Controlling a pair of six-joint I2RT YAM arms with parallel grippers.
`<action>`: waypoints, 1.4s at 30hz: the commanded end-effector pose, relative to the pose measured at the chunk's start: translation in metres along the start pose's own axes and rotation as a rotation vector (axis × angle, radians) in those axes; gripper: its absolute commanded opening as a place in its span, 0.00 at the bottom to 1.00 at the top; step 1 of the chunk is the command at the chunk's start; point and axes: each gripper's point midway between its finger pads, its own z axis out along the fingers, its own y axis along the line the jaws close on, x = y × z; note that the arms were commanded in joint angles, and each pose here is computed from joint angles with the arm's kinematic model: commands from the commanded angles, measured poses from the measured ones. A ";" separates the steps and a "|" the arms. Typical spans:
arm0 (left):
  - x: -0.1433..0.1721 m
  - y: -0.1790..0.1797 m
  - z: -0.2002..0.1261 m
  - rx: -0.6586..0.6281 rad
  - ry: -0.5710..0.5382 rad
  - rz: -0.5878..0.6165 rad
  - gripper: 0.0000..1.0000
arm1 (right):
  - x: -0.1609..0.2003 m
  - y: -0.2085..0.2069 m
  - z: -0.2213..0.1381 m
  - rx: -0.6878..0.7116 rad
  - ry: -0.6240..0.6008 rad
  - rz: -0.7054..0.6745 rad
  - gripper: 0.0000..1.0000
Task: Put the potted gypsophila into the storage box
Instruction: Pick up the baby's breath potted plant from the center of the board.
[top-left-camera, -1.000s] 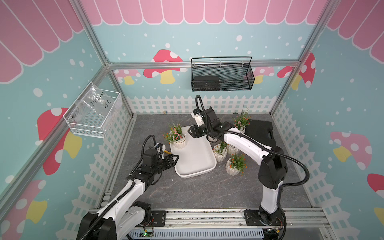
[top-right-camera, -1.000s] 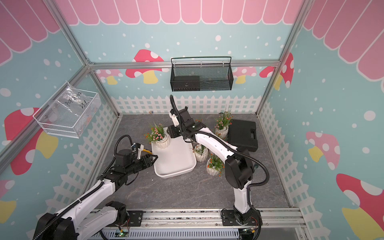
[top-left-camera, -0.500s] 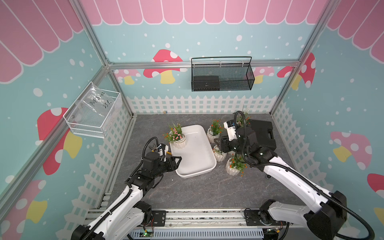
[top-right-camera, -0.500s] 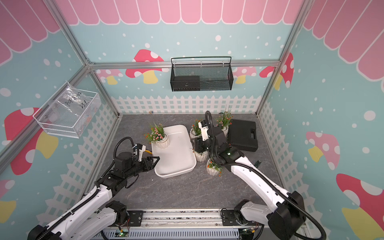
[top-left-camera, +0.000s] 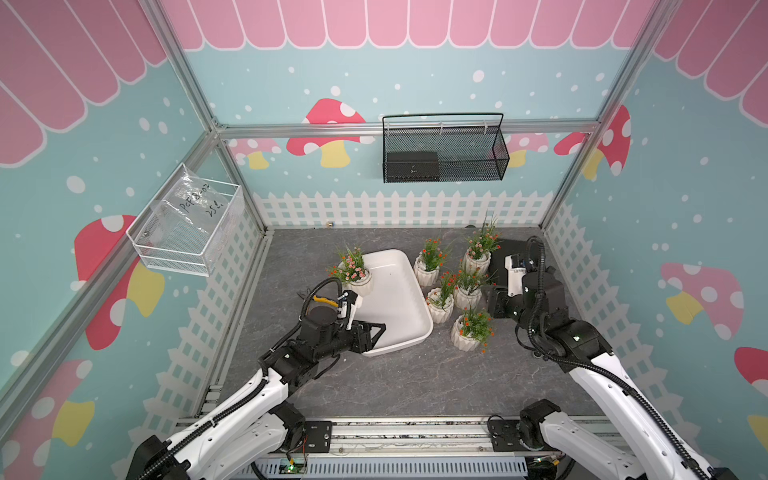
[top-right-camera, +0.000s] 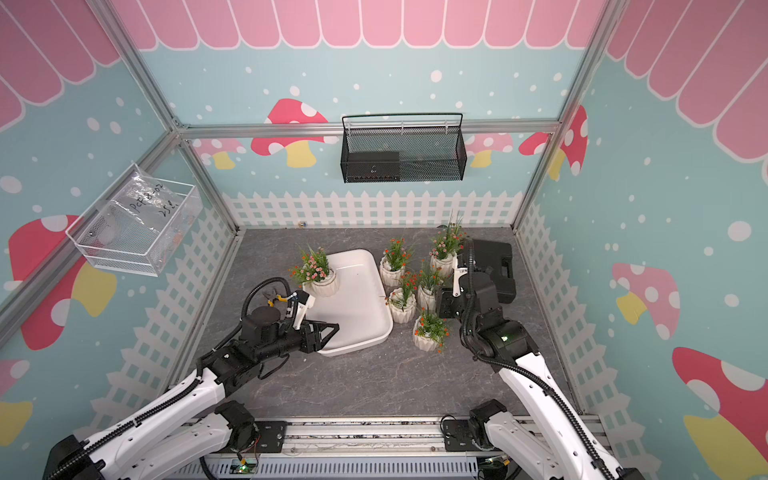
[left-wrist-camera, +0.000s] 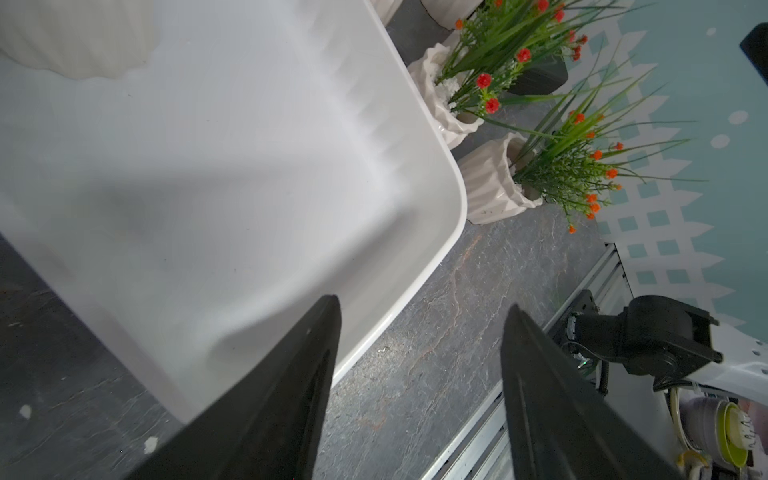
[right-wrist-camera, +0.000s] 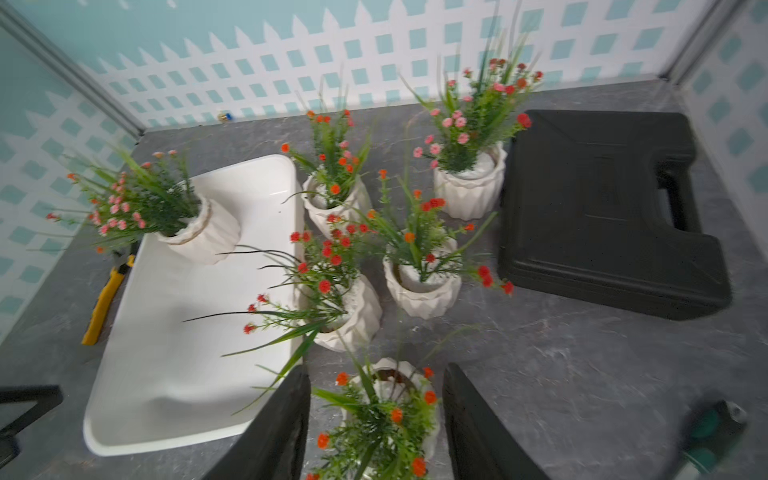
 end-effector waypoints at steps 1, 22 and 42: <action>-0.005 -0.018 0.002 0.033 0.009 0.051 0.63 | 0.003 -0.026 -0.007 0.091 0.035 -0.008 0.55; 0.024 -0.051 0.025 0.106 0.169 0.034 0.63 | 0.096 -0.066 0.051 0.009 0.271 0.160 0.43; 0.038 -0.047 0.042 0.074 0.237 0.048 0.63 | 0.129 -0.044 0.080 -0.074 0.433 0.100 0.39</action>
